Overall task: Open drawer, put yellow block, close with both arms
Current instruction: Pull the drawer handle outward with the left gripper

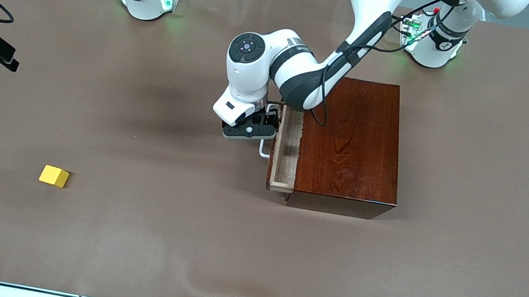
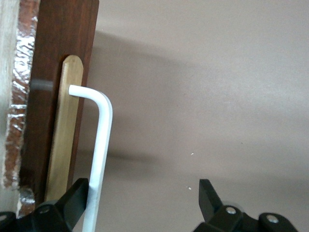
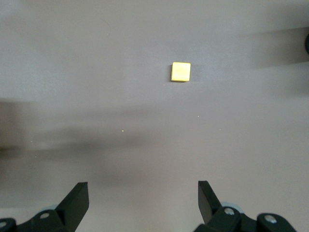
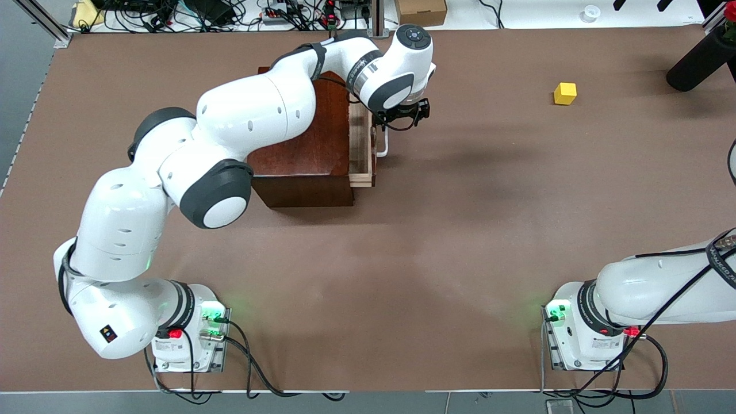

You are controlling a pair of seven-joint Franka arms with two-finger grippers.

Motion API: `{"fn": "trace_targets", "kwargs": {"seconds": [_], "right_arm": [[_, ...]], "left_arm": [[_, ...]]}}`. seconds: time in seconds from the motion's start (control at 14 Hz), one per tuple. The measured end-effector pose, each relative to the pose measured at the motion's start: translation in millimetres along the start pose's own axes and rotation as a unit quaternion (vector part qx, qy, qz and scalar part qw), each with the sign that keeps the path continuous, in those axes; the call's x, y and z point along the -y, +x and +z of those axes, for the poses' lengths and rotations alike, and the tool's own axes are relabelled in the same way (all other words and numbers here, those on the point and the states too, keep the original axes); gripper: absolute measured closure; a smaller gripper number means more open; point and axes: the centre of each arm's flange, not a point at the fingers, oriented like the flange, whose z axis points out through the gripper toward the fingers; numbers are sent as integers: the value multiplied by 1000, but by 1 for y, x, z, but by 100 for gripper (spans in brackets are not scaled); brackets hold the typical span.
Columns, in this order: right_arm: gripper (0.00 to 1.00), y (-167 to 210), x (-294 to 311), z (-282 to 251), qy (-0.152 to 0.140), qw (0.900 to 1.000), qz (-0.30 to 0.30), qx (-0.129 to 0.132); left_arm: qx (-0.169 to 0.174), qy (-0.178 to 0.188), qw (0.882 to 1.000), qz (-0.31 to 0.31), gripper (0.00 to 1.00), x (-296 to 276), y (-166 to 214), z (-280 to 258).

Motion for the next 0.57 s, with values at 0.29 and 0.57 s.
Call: {"fn": "trace_targets", "kwargs": {"seconds": [0.29, 0.57], "right_arm": [[0, 0, 0, 0, 0, 1000, 0, 0], [0, 0, 0, 0, 0, 1000, 0, 0]], "left_arm": [[-4, -11, 1000, -4, 0, -4, -2, -1], [-10, -23, 1000, -13, 0, -9, -4, 2]]}}
